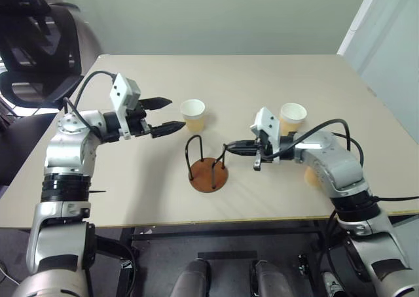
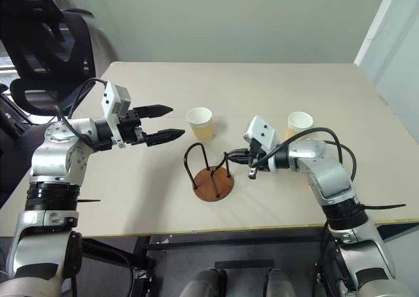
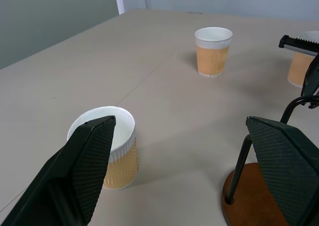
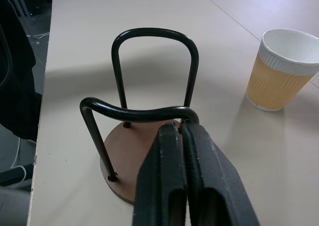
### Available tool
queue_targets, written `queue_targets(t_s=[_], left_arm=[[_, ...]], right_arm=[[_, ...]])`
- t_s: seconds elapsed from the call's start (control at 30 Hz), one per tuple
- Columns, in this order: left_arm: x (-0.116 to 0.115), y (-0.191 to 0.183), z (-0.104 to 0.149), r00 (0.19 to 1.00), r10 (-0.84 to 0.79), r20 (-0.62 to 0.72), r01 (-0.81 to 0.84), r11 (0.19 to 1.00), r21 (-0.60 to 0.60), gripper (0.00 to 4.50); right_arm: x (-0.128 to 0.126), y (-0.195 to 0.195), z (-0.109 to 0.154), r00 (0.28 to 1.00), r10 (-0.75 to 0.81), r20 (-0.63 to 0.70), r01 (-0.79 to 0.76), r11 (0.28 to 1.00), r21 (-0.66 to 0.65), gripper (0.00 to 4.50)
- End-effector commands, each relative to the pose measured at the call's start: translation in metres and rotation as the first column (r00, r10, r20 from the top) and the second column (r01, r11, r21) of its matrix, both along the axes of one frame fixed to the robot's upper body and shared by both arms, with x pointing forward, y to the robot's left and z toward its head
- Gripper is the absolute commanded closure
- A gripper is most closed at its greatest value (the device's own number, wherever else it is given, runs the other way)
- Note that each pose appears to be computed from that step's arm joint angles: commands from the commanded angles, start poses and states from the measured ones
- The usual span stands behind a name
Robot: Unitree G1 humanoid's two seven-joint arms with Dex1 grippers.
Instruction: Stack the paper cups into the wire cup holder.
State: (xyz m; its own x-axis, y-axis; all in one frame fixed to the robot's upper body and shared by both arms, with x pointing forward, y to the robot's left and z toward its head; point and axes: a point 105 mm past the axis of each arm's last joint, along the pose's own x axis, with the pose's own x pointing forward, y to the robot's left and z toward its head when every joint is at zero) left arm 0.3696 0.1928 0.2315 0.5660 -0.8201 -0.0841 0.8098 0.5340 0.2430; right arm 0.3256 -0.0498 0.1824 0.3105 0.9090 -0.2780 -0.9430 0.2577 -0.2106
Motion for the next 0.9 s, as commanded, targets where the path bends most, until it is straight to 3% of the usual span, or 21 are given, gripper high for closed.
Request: queue_targets(t_s=[0.03, 0.23, 0.47, 0.9], left_arm=[[-0.004, 0.001, 0.025, 0.997, -0.005, 0.08, 0.006, 1.0, -0.01, 0.0], [-0.003, 0.002, 0.026, 0.997, -0.002, 0.081, 0.002, 1.0, -0.01, 0.0], [-0.003, 0.003, 0.025, 0.997, 0.001, 0.079, 0.0, 1.0, -0.01, 0.0], [-0.003, 0.007, 0.025, 0.997, 0.013, 0.079, -0.012, 1.0, -0.012, 0.0]], right_arm=[[-0.007, 0.007, 0.008, 0.999, 0.032, 0.031, -0.032, 0.999, 0.014, 4.49], [-0.006, 0.005, 0.009, 1.0, 0.023, -0.001, -0.023, 0.999, 0.031, 4.49], [-0.001, 0.007, 0.009, 0.999, -0.009, 0.036, 0.008, 1.0, 0.024, 2.23], [0.007, 0.021, 0.01, 0.998, -0.044, 0.054, 0.04, 0.997, 0.065, 2.23]])
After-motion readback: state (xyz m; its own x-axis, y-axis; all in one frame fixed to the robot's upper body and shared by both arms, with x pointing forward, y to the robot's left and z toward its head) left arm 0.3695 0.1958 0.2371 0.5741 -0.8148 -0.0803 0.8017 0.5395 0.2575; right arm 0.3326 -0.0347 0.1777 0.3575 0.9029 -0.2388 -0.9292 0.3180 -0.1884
